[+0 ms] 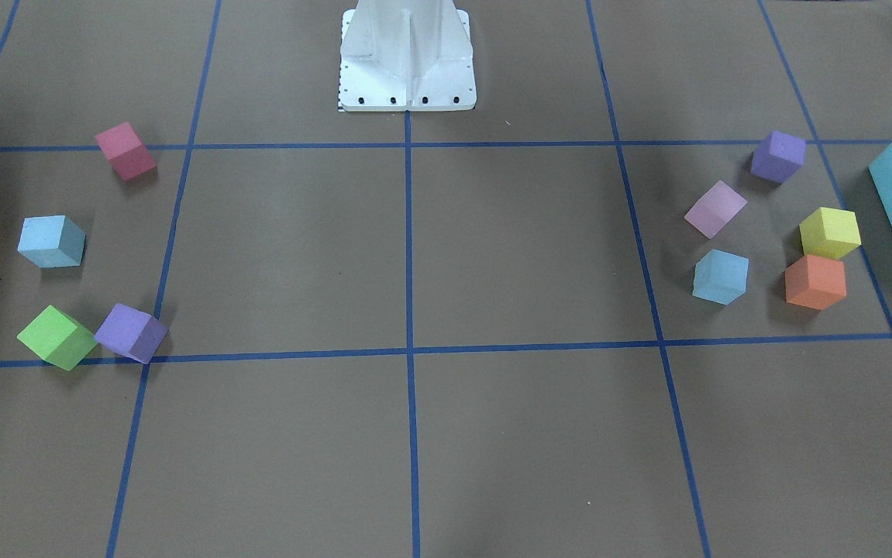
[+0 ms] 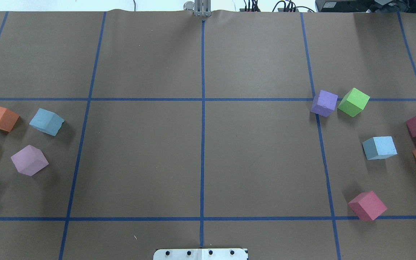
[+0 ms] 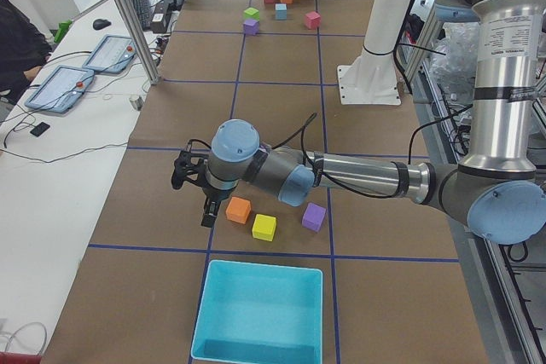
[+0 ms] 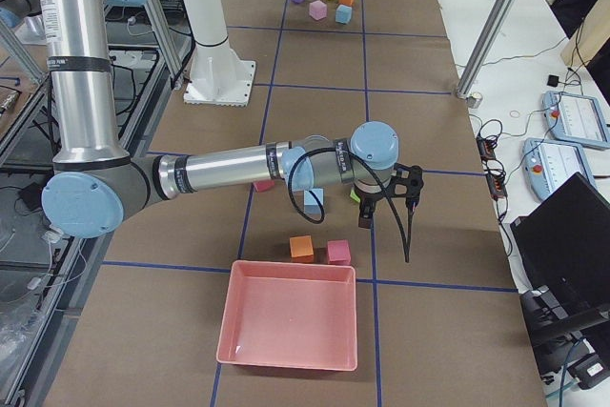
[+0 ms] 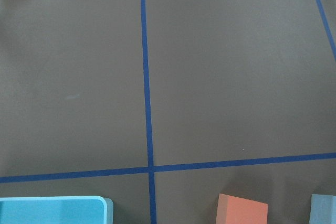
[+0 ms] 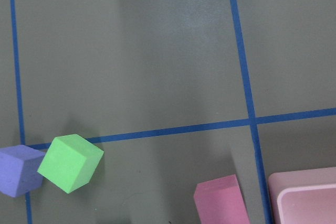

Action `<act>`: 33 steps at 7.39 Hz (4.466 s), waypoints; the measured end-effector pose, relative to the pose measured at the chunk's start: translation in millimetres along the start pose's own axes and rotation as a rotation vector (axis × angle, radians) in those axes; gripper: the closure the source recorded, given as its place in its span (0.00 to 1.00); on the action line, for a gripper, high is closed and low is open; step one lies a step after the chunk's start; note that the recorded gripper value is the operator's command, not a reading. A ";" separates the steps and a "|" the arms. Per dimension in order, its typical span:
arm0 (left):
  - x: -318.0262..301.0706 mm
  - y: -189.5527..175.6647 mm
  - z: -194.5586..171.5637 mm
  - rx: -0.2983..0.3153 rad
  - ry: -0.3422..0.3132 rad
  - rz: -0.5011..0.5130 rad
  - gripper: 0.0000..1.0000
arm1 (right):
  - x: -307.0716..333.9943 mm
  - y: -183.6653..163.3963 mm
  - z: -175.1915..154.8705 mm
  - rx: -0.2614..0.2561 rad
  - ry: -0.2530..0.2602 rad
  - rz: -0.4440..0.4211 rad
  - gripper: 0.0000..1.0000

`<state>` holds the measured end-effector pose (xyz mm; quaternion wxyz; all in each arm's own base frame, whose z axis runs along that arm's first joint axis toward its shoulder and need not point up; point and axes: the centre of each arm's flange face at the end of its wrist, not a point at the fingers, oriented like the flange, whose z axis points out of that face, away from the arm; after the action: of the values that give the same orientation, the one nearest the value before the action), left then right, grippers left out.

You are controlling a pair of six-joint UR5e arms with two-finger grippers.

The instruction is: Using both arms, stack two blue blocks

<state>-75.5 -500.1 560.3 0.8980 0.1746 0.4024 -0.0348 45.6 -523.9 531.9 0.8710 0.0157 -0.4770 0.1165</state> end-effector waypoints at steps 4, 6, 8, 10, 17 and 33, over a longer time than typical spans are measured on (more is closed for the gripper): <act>13.8 -16.4 6.2 -0.032 0.001 -0.007 0.01 | -12.2 6.0 13.7 -0.006 -0.015 -0.003 0.00; 14.4 -17.4 6.5 -0.034 0.000 -0.007 0.02 | -9.0 9.7 21.5 -0.022 -0.015 0.032 0.00; 15.3 -17.7 5.9 -0.033 0.001 -0.005 0.02 | -12.9 12.3 33.2 -0.053 -0.024 0.073 0.00; 15.7 -17.0 5.5 -0.033 0.003 -0.005 0.02 | -20.3 16.6 45.8 -0.085 -0.036 0.070 0.00; 15.7 -16.9 6.8 -0.036 0.005 -0.004 0.02 | -76.4 48.5 115.6 -0.032 0.031 -0.238 0.00; 17.7 -16.2 6.3 -0.040 0.009 -0.007 0.02 | -86.4 146.9 199.3 -0.112 0.218 -0.310 0.00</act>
<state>-62.3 -516.0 546.5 0.8993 0.1552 0.4078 -0.0290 -196.1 -424.9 555.9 0.9246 0.0277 -0.3774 -0.0448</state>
